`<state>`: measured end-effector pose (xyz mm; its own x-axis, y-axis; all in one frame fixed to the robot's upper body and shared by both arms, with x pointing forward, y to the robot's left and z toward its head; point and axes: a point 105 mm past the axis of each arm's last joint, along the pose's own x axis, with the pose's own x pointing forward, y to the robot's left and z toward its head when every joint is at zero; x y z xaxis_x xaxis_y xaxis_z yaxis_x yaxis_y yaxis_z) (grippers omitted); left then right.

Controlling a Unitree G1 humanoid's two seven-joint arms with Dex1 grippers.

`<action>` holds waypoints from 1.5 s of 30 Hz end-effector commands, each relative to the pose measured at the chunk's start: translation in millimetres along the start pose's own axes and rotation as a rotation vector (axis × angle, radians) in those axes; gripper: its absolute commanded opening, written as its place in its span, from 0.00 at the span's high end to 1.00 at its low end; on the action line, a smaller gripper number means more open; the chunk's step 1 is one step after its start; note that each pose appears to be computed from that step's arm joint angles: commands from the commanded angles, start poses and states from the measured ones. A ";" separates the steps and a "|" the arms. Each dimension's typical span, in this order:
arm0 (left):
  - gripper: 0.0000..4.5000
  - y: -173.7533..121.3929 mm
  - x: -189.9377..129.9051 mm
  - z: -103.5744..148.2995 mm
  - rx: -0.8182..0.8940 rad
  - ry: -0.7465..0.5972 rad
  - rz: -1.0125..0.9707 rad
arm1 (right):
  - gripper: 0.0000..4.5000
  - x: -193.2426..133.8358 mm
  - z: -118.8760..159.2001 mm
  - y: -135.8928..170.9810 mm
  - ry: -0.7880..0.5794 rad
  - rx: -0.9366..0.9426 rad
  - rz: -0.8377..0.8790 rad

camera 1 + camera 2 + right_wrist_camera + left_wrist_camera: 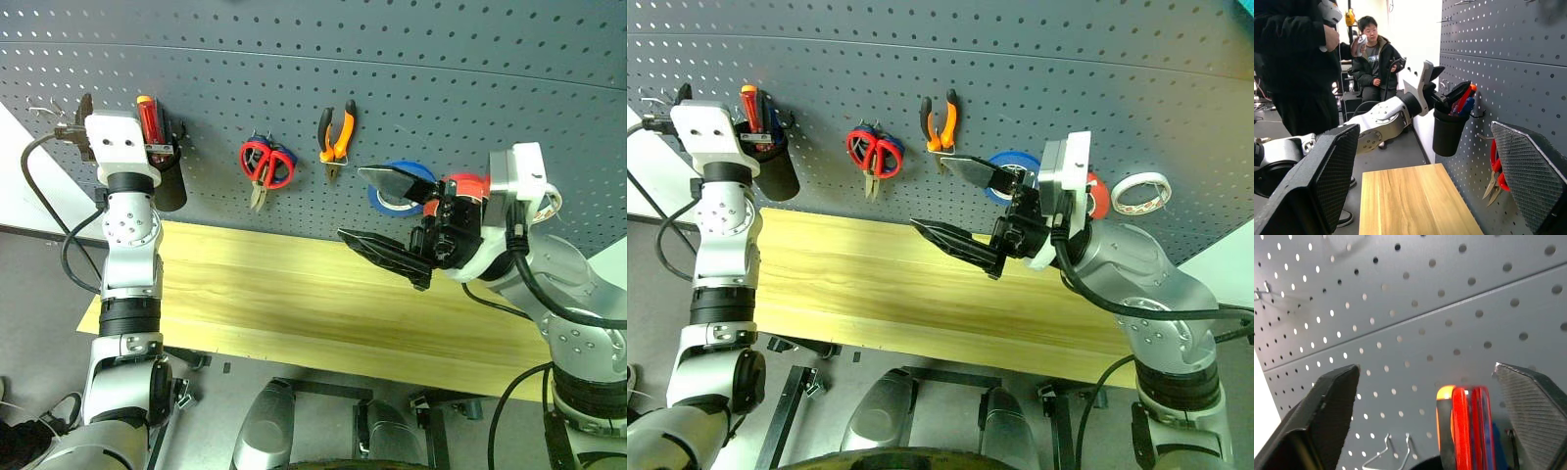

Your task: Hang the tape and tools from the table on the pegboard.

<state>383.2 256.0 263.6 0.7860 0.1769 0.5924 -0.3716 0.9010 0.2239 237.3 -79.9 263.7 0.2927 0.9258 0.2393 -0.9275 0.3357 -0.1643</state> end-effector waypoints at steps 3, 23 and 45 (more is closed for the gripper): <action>0.01 -23.1 3.5 63.4 0.076 -0.242 -0.133 | 0.00 0.5 -2.8 0.5 0.003 -0.036 0.024; 0.01 -133.0 -63.6 49.4 -0.116 -0.094 -0.747 | 0.00 -34.7 -59.6 -33.0 0.140 -0.109 -0.141; 0.01 -156.9 -240.6 -107.4 -0.382 0.929 -1.162 | 0.00 -81.6 -146.3 -4.0 0.279 0.117 -0.475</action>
<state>302.9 117.0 -0.7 0.6172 -0.6228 -0.4808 0.6616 0.7416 -0.1113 248.9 -132.8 97.3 0.7130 0.7000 -0.0403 -0.6990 0.7142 0.0371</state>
